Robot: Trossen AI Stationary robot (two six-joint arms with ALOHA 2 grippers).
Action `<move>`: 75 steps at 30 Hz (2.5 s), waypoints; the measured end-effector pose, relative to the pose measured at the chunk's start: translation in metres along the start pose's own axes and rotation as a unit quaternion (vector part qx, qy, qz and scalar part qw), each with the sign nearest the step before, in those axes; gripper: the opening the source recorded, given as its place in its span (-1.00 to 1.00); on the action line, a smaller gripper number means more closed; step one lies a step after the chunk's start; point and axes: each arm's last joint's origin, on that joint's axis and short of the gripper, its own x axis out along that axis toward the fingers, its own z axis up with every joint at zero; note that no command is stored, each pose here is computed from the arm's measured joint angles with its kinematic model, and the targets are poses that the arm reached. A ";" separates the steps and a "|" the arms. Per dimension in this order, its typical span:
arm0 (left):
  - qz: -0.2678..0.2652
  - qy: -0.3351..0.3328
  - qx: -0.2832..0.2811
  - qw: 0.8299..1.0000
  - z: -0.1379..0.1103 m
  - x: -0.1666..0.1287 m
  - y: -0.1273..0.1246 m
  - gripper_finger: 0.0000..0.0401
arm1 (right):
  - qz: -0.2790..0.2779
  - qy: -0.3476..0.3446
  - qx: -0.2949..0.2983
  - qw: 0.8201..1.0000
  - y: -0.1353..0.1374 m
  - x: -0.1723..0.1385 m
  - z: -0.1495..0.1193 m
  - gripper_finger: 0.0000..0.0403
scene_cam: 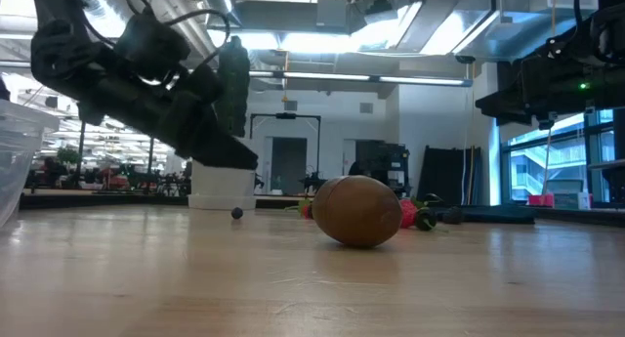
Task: Pick and placing Produce into tupperware
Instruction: Put the blueberry in the transparent bin
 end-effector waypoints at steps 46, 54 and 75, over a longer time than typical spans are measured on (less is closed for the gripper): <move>0.029 0.104 -0.018 0.994 -0.049 0.019 0.003 0.63 | 0.000 0.000 0.000 1.000 0.000 0.000 0.000 -0.02; 0.023 0.109 -0.014 0.994 -0.050 0.019 -0.001 0.63 | 0.000 0.000 0.001 1.000 0.000 0.000 0.000 -0.02; 0.038 0.117 -0.028 0.992 -0.053 0.018 -0.006 0.45 | 0.000 0.000 0.000 1.000 0.000 0.000 0.000 -0.02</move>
